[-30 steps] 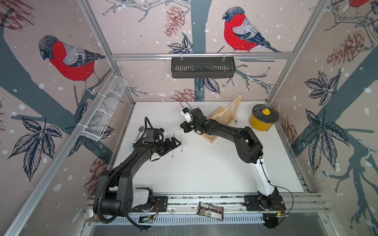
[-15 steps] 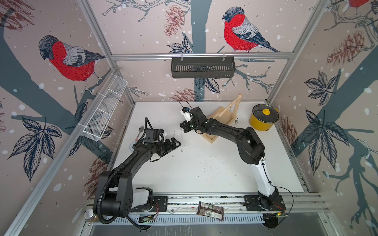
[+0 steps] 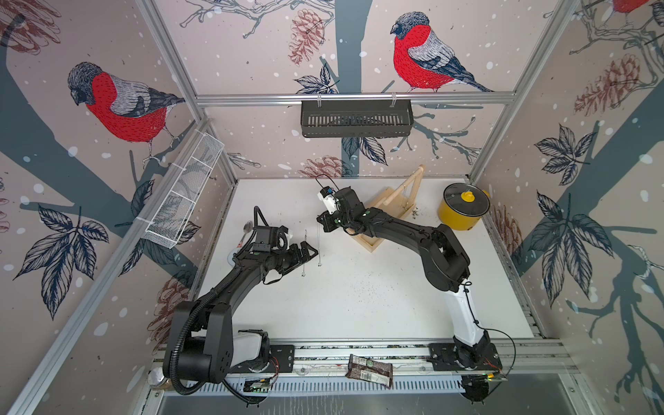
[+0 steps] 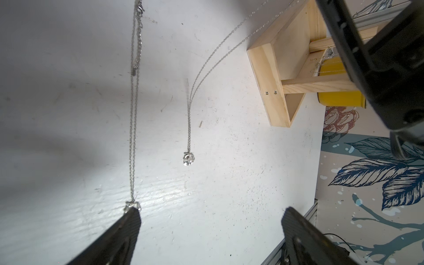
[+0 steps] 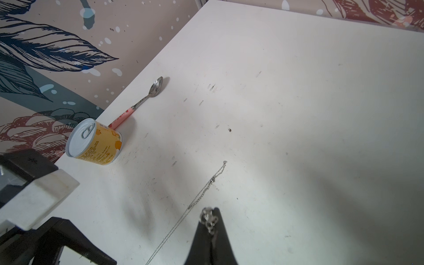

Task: Take the necklace off the jewelry display stand
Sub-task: Place the necklace at the center of the board.

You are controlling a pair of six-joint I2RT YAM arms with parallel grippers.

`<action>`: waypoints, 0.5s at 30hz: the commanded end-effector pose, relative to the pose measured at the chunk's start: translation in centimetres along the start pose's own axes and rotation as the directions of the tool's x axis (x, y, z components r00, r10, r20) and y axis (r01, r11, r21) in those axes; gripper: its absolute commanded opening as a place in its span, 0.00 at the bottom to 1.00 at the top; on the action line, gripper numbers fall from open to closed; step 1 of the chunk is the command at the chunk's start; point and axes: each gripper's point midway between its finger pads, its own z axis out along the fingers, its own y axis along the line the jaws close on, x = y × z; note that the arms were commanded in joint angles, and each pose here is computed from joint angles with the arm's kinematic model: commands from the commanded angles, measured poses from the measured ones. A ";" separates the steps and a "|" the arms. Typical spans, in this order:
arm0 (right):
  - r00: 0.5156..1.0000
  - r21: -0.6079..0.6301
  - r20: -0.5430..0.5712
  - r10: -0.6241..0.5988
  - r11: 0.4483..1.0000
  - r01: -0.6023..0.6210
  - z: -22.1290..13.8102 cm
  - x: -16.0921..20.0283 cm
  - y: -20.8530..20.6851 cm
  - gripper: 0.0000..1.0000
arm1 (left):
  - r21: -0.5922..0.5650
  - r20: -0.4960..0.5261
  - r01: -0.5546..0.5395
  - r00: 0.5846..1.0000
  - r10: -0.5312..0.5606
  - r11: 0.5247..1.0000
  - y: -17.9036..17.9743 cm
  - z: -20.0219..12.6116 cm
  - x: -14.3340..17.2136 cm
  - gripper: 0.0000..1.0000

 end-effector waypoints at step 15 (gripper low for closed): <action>1.000 0.029 -0.028 0.001 1.000 0.000 2.5 1.0 -2.0 0.03 | 0.000 0.005 -0.012 1.000 0.012 1.000 0.1 0.1 -0.1 0.97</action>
